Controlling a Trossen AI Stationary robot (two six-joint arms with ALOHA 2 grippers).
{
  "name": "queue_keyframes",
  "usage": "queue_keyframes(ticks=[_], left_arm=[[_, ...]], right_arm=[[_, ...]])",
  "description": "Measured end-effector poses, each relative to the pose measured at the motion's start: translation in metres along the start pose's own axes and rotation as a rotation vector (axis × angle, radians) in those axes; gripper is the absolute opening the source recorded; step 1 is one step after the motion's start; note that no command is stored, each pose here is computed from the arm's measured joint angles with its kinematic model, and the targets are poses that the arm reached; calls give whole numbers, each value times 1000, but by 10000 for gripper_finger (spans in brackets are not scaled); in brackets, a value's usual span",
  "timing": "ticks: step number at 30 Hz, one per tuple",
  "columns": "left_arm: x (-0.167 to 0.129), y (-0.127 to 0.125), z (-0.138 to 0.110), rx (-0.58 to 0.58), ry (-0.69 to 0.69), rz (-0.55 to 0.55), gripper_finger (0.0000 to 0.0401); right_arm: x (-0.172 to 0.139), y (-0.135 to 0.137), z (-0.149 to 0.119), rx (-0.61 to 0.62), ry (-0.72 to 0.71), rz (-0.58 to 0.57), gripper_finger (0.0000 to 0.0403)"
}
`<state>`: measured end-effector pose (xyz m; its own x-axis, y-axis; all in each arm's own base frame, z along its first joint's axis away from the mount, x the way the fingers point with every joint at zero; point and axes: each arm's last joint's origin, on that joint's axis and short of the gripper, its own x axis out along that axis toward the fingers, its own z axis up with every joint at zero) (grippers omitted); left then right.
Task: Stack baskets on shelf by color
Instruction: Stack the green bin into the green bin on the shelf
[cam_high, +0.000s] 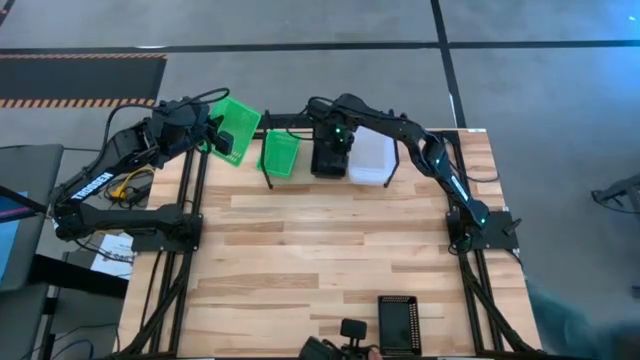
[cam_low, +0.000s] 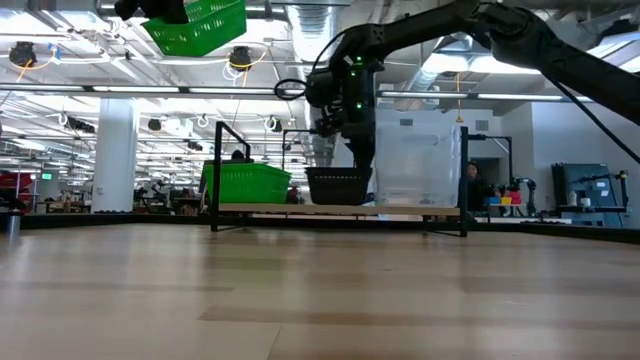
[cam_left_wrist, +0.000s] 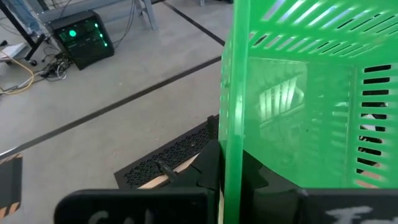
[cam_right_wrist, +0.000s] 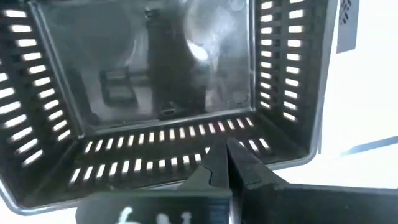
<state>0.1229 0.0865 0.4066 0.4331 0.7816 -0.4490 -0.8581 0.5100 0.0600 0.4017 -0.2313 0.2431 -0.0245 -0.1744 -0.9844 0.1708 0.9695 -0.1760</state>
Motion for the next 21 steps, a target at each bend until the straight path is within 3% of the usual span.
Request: queue_keyframes(ticks=[4, 10, 14, 19, 21], left_arm=[[0, 0, 0, 1, 2, 1, 0], [0, 0, 0, 1, 2, 1, 0], [0, 0, 0, 1, 2, 1, 0], [0, 0, 0, 1, 3, 1, 0], [0, 0, 0, 2, 3, 0, 0]], right_arm=[[-2, -4, -2, 12, -4, -9, 0], [-25, 18, 7, -25, -114, -33, 0], [-43, 40, 20, -66, -263, -38, 0], [-55, 55, 42, -112, -530, 116, 0], [-58, 59, 47, -123, -582, 120, 0]])
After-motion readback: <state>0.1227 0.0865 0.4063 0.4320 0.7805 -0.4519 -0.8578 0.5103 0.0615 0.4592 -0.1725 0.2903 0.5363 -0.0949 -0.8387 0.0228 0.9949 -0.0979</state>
